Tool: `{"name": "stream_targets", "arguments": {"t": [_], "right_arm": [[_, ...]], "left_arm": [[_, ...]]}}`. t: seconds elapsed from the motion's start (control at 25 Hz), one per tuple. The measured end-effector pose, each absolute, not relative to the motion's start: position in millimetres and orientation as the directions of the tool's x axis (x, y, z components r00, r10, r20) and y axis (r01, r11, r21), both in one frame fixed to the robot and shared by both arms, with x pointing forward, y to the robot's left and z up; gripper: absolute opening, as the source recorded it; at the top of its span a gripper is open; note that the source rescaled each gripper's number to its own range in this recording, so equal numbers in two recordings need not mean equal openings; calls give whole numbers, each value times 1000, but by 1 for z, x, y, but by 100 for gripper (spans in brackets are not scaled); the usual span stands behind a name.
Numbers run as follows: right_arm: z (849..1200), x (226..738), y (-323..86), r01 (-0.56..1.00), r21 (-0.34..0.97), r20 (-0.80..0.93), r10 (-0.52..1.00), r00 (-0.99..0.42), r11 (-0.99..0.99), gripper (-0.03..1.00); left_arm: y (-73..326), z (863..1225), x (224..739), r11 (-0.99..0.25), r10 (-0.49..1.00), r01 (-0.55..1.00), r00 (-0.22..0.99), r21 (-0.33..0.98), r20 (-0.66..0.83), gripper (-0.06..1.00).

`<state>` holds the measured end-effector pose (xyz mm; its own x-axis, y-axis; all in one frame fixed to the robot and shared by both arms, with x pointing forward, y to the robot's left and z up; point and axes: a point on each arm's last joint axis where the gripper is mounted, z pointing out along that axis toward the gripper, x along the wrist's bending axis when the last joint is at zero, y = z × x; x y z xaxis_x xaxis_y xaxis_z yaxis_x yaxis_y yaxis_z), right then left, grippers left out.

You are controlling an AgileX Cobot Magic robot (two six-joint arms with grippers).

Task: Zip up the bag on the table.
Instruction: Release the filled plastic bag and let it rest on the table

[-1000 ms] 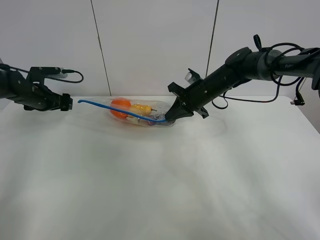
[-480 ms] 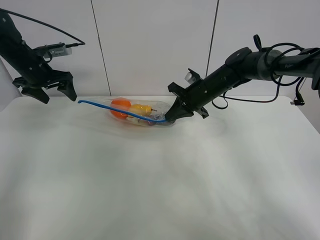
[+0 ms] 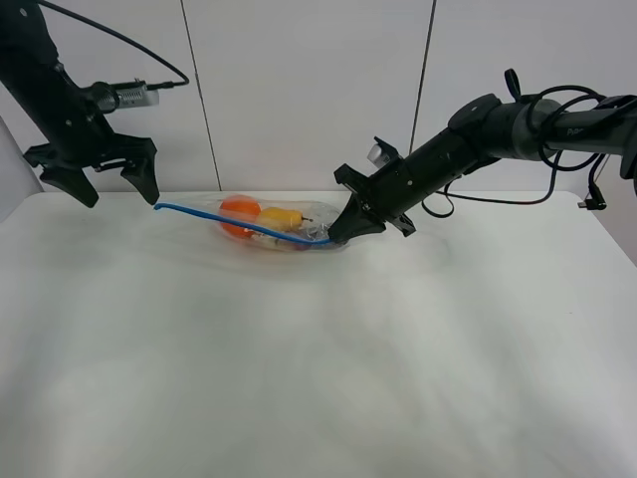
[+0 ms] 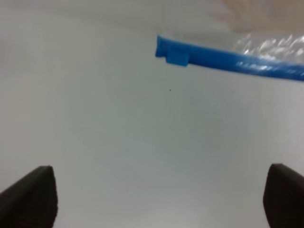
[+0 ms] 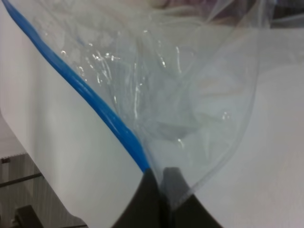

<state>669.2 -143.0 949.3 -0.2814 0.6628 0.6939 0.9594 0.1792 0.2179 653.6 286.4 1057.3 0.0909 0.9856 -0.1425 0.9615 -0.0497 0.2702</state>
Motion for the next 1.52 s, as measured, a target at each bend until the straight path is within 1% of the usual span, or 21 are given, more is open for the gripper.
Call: {"name": "stream_targets", "arguments": {"t": [0.2,0.32,0.48,0.6,0.76,0.88,1.16,1.4,1.48,1.52], "right_arm": [[949,669,-143,959,214,696,661,-282,184,0],[949,668,-143,959,213,696,661,-282,184,0],[949,668,-143,959,213,696,660,-282,185,0],[949,668,-143,959,213,695,661,-282,186,0],[949,668,-143,959,209,697,659,-283,190,0],[949,668,-143,959,209,697,659,-283,190,0],[949,668,-143,959,209,697,659,-283,191,0],[949,668,-143,959,209,697,659,-283,191,0],[949,668,-143,959,209,694,661,-284,193,3],[949,668,-143,958,209,691,664,-287,196,7]], "left_arm": [[288,1093,622,-46,988,942,92,332,-124,100],[292,1100,590,-47,993,946,79,321,-85,100],[296,1092,534,-32,998,966,47,258,-52,100],[296,1076,488,-29,998,979,40,202,-48,100],[296,1060,433,-27,998,985,36,171,-50,100],[296,1050,397,-27,998,983,37,180,-49,100],[296,1044,332,-27,998,942,44,335,-43,100],[296,1054,298,-24,998,834,51,551,-35,100],[296,1058,286,-22,998,785,55,618,-35,100],[296,1060,278,-21,998,755,57,655,-35,100]]}}
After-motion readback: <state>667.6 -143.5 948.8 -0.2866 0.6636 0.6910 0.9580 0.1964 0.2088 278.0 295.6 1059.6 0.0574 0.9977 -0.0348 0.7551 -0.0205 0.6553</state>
